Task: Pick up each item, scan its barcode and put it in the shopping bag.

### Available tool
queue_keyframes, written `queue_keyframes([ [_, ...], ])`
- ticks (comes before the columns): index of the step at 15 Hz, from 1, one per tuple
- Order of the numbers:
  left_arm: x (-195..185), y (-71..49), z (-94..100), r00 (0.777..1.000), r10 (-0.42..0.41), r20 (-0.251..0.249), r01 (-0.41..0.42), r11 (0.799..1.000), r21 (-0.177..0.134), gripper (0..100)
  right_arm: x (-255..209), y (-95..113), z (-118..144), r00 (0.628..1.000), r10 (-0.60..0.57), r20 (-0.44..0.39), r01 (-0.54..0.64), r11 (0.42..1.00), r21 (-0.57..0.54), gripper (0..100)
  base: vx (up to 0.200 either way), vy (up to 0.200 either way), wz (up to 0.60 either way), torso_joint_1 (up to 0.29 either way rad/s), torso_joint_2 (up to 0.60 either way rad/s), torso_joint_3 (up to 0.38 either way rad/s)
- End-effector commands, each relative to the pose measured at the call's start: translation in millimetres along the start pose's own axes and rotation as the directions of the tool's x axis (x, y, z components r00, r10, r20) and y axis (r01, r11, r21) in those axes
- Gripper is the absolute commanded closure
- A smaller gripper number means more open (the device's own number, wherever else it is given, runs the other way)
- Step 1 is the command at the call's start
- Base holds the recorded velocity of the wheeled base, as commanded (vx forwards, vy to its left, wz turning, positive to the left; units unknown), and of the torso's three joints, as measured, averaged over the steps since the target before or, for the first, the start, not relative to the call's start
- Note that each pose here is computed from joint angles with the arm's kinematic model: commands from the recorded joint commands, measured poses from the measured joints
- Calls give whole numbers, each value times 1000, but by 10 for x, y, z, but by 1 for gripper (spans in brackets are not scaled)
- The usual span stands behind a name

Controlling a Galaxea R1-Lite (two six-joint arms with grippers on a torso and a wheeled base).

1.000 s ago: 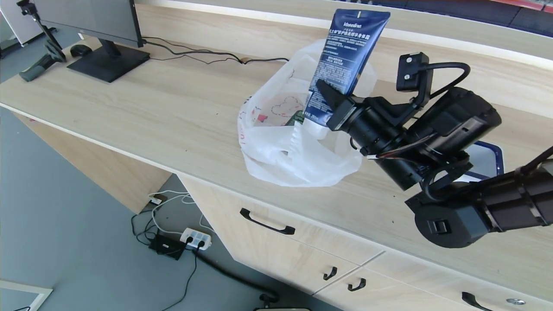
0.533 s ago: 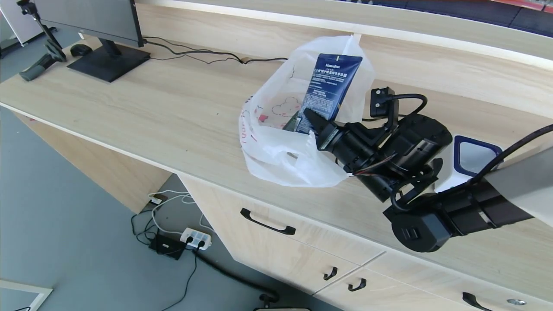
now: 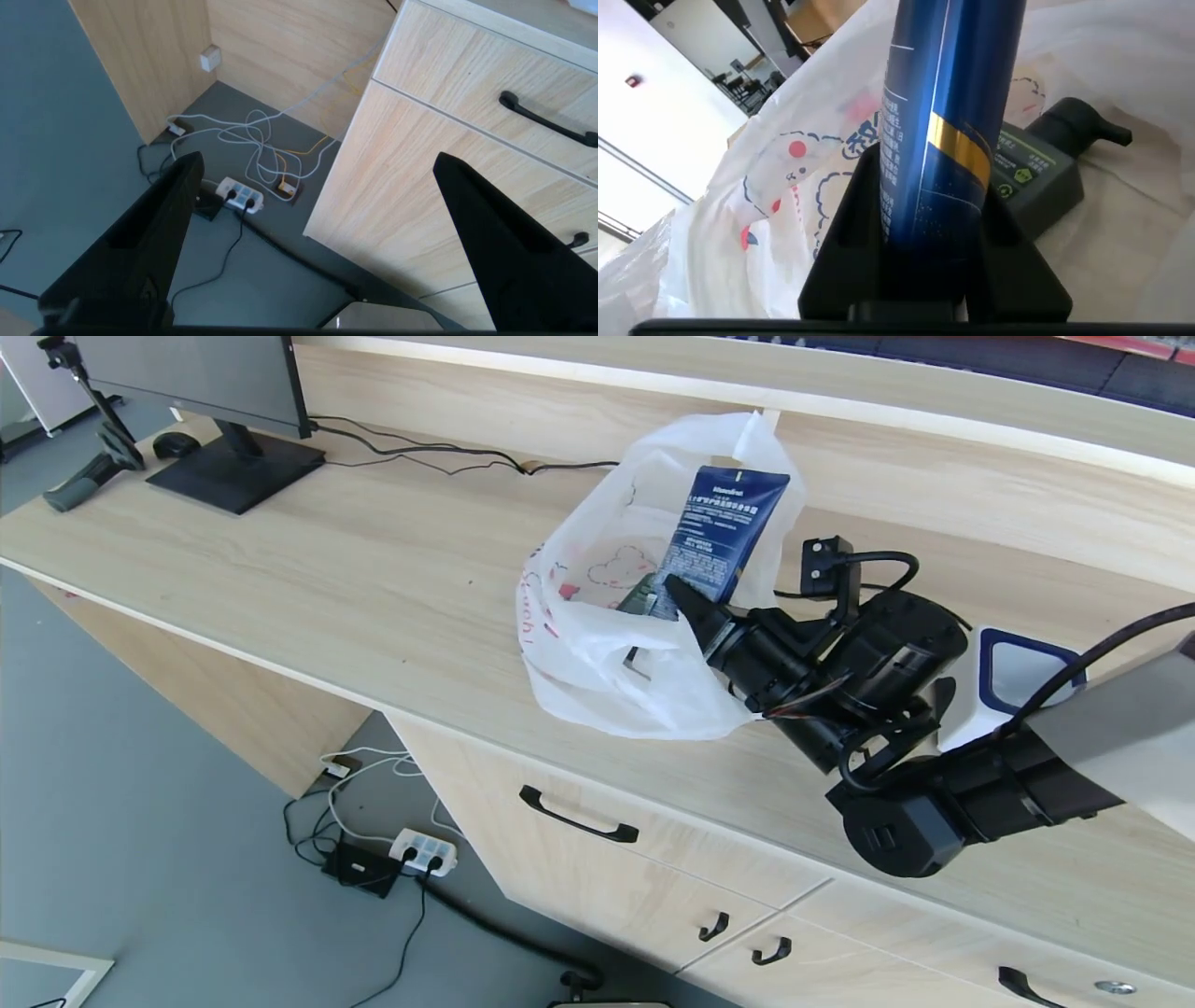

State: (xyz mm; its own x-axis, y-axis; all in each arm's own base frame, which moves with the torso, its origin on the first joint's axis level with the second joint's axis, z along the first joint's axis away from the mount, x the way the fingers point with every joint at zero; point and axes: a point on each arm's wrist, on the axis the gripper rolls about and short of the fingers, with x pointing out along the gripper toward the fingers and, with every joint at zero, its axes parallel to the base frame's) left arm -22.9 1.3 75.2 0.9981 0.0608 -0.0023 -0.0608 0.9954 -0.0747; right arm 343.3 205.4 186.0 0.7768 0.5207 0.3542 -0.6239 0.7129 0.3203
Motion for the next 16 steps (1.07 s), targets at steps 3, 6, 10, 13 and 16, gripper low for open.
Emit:
queue_keyframes([
  [3,0,0,0,1000,1,-1,-1,1000,0,0,8,-62,-130,999,-17,-33,16,999,-32,100,0,0,0,0,0,0],
  [6,0,0,0,1000,1,-1,-1,1000,0,0,7,-48,-148,999,-7,-37,6,999,-42,100,0,0,0,0,0,0],
  [10,0,0,0,1000,1,-1,-1,1000,0,0,17,-37,-122,1000,0,-22,-1,999,-45,0,0,0,0,0,0,0],
  [13,0,0,0,1000,1,-1,-1,1000,0,0,36,-12,-57,999,52,17,-50,995,-89,0,0,0,0,0,0,0],
  [16,0,0,0,1000,1,-1,-1,1000,0,0,30,27,55,993,83,83,-72,990,-119,0,0,0,0,0,0,0],
])
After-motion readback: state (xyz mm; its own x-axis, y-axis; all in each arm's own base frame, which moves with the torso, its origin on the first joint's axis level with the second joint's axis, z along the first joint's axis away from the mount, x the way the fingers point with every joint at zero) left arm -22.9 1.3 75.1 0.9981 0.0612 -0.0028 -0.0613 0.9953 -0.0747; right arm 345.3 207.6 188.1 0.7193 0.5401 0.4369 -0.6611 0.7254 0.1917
